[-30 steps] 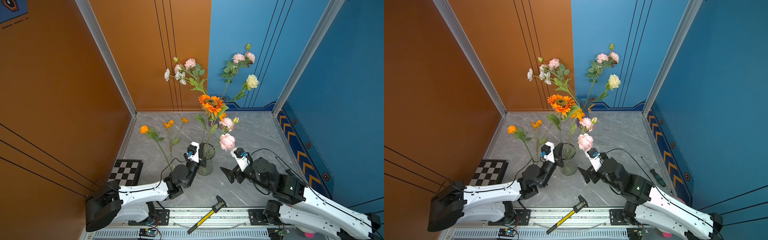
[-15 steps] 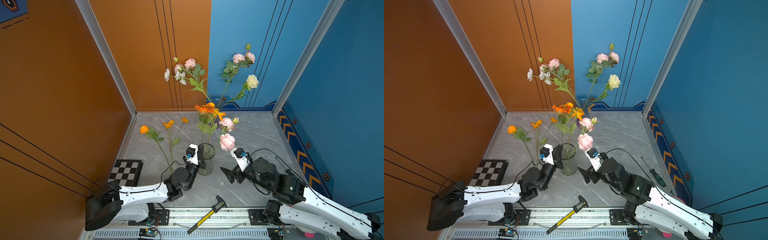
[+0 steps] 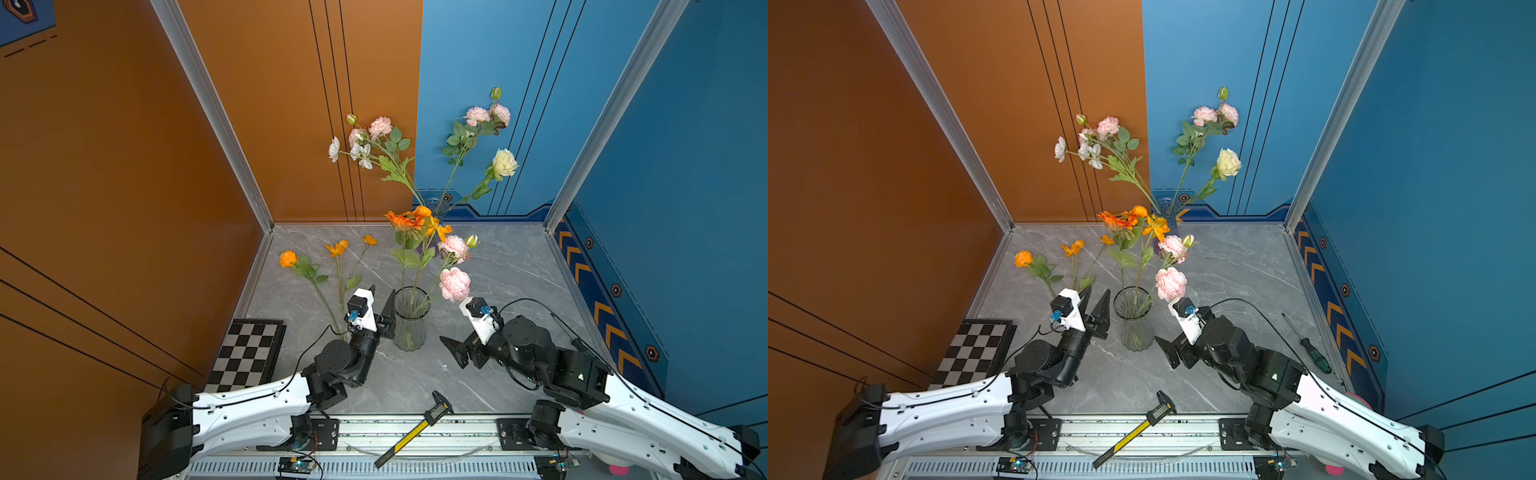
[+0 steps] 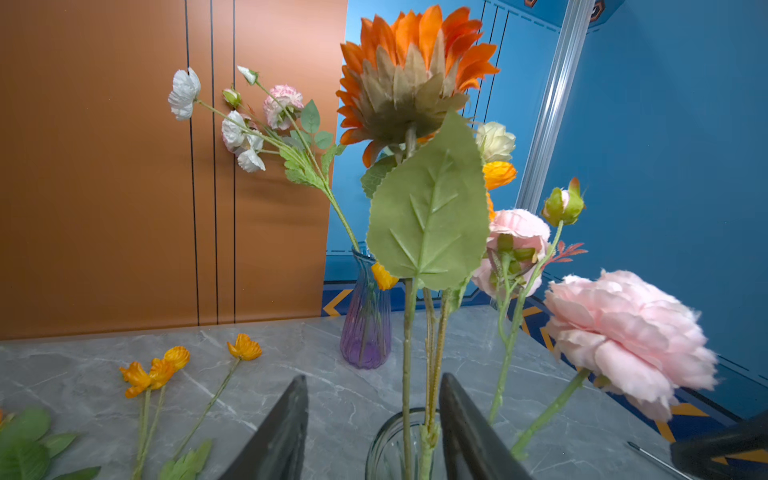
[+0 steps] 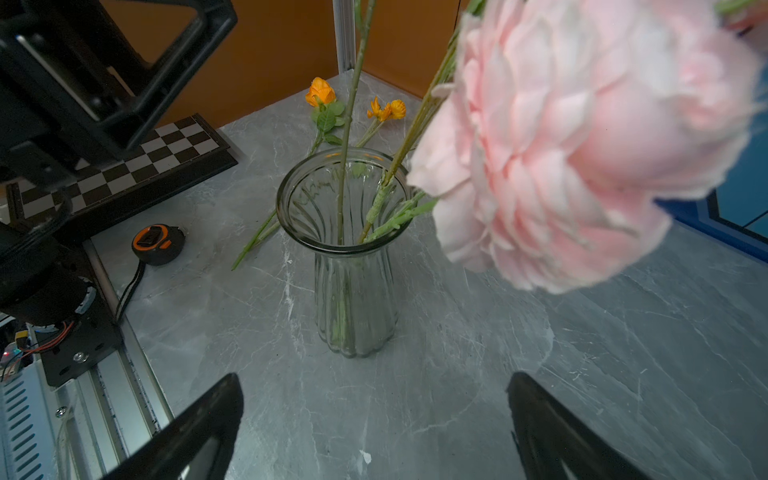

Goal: Arrange the flowers into the vase
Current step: 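Draw the left gripper back to the remaining flowers on the table, then close the left gripper on the yellow rose stem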

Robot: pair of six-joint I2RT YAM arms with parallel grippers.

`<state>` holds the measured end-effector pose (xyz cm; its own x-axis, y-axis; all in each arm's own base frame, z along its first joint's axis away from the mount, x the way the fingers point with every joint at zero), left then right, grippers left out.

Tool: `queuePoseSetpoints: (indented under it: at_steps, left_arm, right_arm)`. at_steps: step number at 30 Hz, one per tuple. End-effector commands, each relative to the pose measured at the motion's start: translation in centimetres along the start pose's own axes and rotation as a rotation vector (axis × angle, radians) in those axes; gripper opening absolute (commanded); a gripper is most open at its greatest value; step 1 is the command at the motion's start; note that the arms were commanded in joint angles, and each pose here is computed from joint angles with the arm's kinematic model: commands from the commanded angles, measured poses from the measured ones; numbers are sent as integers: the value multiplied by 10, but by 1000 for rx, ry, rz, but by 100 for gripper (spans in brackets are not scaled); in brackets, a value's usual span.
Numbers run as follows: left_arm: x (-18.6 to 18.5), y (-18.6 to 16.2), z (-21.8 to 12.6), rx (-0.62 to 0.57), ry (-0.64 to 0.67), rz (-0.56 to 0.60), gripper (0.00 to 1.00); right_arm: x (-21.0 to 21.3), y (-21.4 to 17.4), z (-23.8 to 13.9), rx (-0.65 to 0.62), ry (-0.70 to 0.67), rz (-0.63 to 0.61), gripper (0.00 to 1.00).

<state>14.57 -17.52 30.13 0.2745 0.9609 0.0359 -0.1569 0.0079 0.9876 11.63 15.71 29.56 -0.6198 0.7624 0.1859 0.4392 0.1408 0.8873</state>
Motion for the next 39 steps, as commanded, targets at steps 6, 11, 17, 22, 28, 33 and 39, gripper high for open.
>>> queuePoseSetpoints:
  at_steps: [6,11,17,22,28,33,39]
  left_arm:
    - [97,-48,18,695,194,-109,55]
    - [145,-92,23,924,273,-371,51]
    - [174,-132,45,1086,360,-424,46]
    - [199,-164,78,1162,405,-444,38]
    - [215,-191,115,1218,421,-450,33]
    - [220,-206,130,1242,445,-447,30]
    - [222,-216,133,1301,486,-391,26]
  right_arm:
    - [7,-3,1,1,58,-27,100]
    - [18,-7,2,21,85,-57,100]
    - [32,-8,5,26,117,-82,100]
    - [48,-8,13,24,162,-95,100]
    - [58,-7,18,17,187,-109,100]
    - [57,-9,19,17,176,-126,100]
    - [53,-11,17,15,173,-132,100]
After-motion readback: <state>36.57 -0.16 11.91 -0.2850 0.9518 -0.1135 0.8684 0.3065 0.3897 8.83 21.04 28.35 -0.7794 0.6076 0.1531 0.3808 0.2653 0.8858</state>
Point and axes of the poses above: each gripper's point midway between its finger pads, its own z axis out along the fingers, its own x axis along the line the jaws close on, y = z × x, the point moved 10 cm from there along -z, back along the fingers, and after that the axes turned 12 degrees about z, right-handed, at the moved point
